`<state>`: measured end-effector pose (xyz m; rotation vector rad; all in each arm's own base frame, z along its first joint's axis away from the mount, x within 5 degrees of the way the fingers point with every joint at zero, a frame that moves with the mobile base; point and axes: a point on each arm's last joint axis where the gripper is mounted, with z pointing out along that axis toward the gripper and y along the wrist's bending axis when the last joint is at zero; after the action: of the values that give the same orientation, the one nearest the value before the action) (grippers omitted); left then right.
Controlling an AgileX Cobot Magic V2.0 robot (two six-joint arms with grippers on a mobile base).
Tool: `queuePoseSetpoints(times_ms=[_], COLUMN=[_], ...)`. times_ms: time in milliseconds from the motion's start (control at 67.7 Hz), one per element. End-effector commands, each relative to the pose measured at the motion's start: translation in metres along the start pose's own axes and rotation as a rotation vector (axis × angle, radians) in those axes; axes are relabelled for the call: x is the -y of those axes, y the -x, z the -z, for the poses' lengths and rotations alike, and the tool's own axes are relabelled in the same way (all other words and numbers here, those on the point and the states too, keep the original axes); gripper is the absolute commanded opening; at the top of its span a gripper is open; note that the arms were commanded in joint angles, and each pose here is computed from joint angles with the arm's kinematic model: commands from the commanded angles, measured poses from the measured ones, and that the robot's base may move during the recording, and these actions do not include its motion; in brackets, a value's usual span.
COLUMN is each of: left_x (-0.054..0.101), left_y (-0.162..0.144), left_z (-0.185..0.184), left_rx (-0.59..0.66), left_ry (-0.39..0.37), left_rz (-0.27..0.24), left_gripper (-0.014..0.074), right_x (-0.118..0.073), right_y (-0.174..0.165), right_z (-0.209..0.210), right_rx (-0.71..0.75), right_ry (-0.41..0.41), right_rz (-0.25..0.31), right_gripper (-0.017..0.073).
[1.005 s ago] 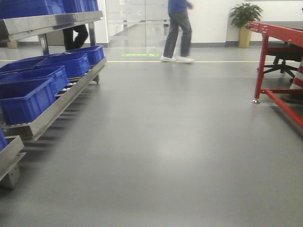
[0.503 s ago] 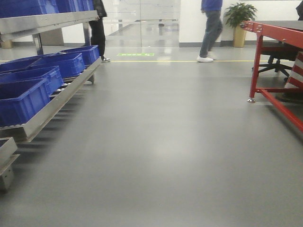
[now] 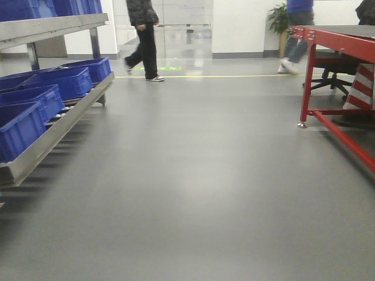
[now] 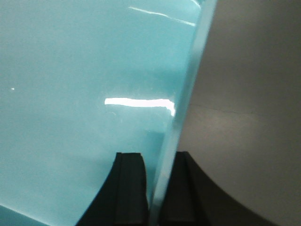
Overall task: Move two blue bins to right shelf middle
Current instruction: 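Turn the base away from the shelf while holding the teal bin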
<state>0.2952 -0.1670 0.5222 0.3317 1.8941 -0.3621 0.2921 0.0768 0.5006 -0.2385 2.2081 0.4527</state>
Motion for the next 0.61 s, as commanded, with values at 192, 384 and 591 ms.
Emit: queuePoseSetpoints(times_ms=[192, 384, 591], left_x=[0.0036, 0.0036, 0.0036], left_y=[0.0113, 0.0113, 0.0113], left_z=[0.0119, 0.0119, 0.0119], left_rx=[0.092, 0.092, 0.092], left_ry=[-0.045, -0.045, -0.045], left_rz=[0.033, 0.032, 0.032], left_gripper=[-0.0111, -0.0111, -0.0111], right_x=[-0.0043, -0.0043, -0.0043], right_y=[0.0032, 0.0032, 0.0032], right_z=[0.0067, 0.0067, 0.0067], right_rx=[0.037, 0.037, 0.037], right_ry=[0.029, 0.029, 0.029], right_rz=[0.023, 0.023, 0.023], right_gripper=[-0.0153, -0.0153, -0.0153])
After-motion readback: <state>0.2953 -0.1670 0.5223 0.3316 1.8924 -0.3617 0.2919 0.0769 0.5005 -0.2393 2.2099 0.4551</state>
